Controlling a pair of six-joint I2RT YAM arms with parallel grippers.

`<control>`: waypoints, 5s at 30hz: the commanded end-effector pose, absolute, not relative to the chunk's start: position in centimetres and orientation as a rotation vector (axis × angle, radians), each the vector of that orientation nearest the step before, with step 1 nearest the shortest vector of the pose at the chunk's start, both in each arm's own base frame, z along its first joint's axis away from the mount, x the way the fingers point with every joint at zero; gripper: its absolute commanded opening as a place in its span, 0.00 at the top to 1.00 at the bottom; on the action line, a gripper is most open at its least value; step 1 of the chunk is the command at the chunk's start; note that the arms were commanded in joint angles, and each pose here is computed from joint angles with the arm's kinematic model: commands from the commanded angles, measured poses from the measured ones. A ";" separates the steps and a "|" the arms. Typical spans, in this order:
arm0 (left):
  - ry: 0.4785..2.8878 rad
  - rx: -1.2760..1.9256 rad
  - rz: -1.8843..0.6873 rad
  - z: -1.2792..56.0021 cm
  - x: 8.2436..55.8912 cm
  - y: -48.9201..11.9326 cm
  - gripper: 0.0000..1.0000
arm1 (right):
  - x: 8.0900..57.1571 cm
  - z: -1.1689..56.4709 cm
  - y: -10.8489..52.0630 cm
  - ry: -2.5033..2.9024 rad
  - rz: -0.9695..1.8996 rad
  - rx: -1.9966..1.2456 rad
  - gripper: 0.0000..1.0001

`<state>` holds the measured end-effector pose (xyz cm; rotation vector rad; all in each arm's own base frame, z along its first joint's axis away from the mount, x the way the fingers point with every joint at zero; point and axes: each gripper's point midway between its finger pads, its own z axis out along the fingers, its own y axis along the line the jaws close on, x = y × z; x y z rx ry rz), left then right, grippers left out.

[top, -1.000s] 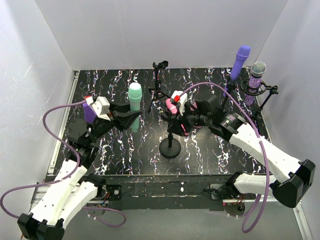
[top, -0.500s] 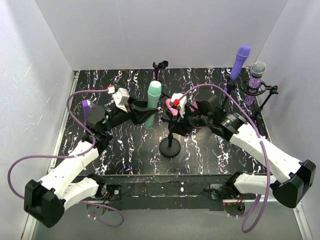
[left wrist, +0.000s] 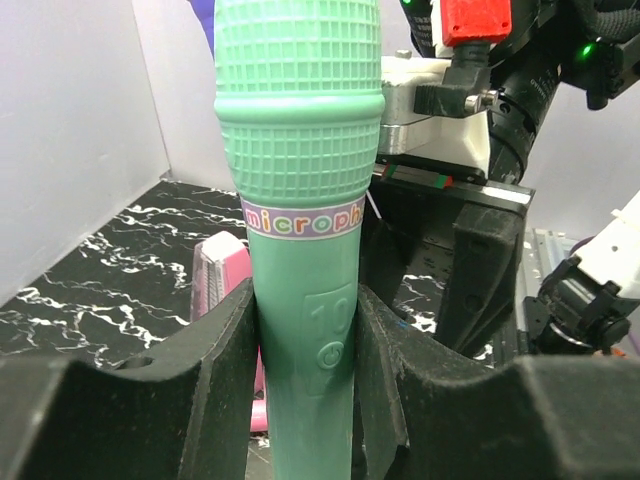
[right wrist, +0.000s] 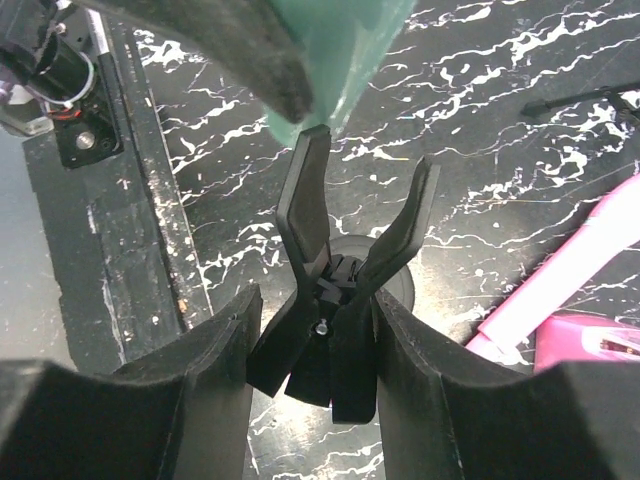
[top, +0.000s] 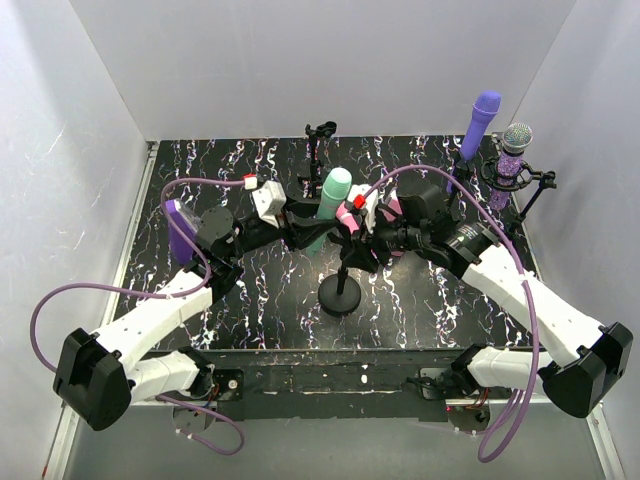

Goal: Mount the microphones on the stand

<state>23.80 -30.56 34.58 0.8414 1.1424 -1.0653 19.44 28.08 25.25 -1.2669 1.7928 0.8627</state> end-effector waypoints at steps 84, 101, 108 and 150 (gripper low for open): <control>1.111 0.977 -0.983 36.6 17.1 -26.6 1.00 | 16.5 34.4 24.9 1.269 1.008 -1.501 0.07; 1.119 0.950 -1.194 40.0 16.7 -28.9 1.00 | 14.7 46.1 29.0 1.236 1.367 -1.321 0.03; 1.132 0.947 -1.221 39.8 16.9 -29.5 1.00 | 15.7 46.1 30.5 1.276 1.380 -1.296 0.05; 1.363 0.910 -1.218 32.9 17.1 -28.9 1.00 | 16.9 45.4 30.8 1.321 1.426 -1.216 0.75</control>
